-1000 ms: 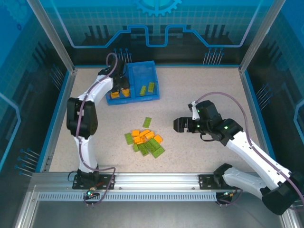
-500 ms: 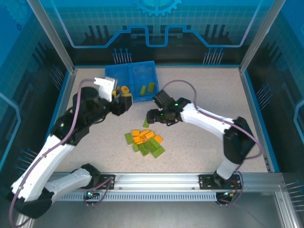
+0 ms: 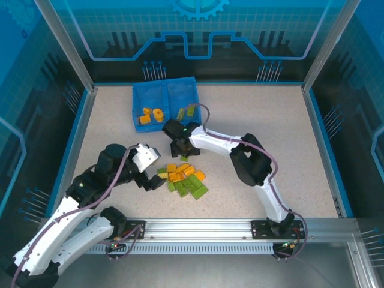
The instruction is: Sort the legos into containers by color
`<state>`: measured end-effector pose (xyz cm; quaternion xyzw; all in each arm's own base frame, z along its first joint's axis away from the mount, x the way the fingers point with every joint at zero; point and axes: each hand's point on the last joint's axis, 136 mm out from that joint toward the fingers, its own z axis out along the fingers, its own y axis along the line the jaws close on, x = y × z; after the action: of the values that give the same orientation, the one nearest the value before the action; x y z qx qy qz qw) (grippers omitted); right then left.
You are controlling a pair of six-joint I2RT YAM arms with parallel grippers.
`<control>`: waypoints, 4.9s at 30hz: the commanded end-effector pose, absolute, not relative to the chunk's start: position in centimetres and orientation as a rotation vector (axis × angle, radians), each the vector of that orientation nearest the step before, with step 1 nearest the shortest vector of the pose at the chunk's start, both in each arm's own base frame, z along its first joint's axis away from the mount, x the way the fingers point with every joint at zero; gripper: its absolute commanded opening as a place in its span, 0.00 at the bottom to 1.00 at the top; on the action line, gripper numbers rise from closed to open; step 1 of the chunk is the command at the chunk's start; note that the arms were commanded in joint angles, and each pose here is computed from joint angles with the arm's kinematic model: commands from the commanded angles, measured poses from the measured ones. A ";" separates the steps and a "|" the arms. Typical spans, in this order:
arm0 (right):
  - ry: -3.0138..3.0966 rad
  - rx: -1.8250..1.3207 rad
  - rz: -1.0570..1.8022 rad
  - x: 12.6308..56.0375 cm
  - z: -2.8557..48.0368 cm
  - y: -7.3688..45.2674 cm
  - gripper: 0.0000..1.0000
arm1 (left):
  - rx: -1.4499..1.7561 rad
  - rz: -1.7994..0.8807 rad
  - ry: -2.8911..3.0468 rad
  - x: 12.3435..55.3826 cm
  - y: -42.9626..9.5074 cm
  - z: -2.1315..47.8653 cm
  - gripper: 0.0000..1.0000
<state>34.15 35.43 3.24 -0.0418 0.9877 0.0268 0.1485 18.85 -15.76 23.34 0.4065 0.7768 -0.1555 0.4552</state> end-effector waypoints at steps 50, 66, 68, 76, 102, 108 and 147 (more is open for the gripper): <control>2.262 -0.305 0.113 55.2 13.8 38.3 0.52 | 0.934 -0.233 1.800 20.5 -14.5 23.0 0.99; 2.280 -0.331 0.323 44.6 27.2 32.3 0.60 | 0.891 -0.247 1.815 21.6 -14.9 22.8 0.99; 2.302 -0.394 0.395 41.1 27.2 31.0 0.63 | 0.814 -0.260 1.851 22.3 -14.7 22.9 0.99; 2.440 -0.462 0.533 28.3 23.1 24.2 0.73 | 0.441 -0.491 2.246 24.7 -17.1 23.0 0.93; 2.474 -0.243 0.634 25.9 21.5 18.2 0.96 | -0.370 -0.040 2.952 27.6 -17.2 4.0 0.71; 2.452 -0.241 0.649 27.0 22.3 18.7 0.96 | -0.332 -0.008 3.006 27.1 -17.2 3.2 0.60; 2.448 -0.357 0.856 26.0 21.6 24.2 0.96 | -0.573 0.104 2.468 47.4 -4.7 18.3 0.37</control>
<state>26.16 24.23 21.15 -0.1358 0.9051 0.3174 0.2482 45.32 -6.51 20.25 -0.2171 0.9251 0.0094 0.3115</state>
